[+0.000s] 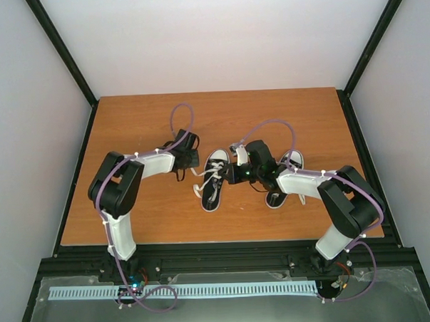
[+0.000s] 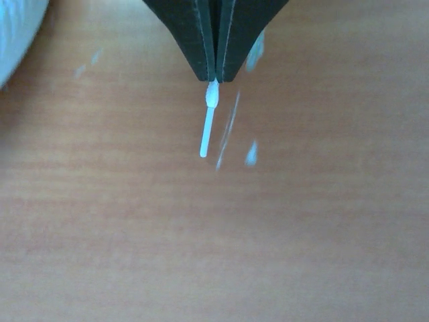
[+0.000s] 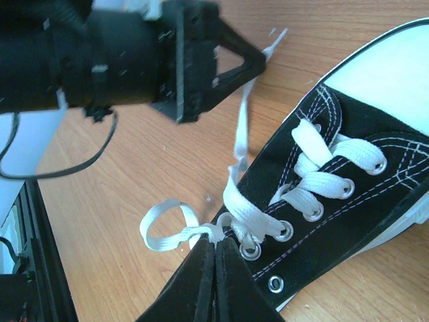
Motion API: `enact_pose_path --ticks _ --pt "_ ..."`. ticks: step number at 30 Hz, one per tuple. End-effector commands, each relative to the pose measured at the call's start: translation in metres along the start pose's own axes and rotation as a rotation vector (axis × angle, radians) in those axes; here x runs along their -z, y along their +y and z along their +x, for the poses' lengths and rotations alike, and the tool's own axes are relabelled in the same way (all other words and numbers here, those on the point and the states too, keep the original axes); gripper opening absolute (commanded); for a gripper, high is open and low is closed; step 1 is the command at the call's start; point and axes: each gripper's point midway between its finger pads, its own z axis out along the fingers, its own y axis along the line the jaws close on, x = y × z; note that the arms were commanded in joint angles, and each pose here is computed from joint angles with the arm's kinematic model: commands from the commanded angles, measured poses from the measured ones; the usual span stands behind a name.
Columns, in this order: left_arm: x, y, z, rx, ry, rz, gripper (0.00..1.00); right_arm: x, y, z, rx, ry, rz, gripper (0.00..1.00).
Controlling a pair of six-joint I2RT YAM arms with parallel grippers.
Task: Tie the shoes
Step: Wrap the shoelace around the shoelace.
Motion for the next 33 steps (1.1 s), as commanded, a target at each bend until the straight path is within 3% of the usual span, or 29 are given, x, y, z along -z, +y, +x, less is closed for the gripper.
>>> enact_pose_path --ticks 1,5,8,19,26,33 --pt "0.039 -0.003 -0.003 0.064 -0.043 0.094 0.01 0.004 0.004 -0.018 -0.001 -0.050 0.023 0.03" --pt "0.105 -0.031 -0.028 0.088 -0.174 0.338 0.01 0.003 0.003 -0.023 -0.022 -0.048 0.044 0.03" --pt "0.142 -0.050 -0.024 0.060 -0.194 0.500 0.01 0.001 0.000 -0.024 -0.036 -0.040 0.060 0.03" --pt "0.221 -0.102 0.079 -0.209 -0.045 0.945 0.01 -0.003 -0.004 -0.030 -0.068 -0.029 0.088 0.03" --pt "0.237 -0.132 0.132 -0.438 0.028 1.036 0.01 -0.007 0.000 -0.035 -0.063 -0.018 0.075 0.03" --pt "0.222 -0.161 0.142 -0.512 0.013 1.020 0.01 -0.009 0.000 -0.036 -0.058 -0.011 0.068 0.03"
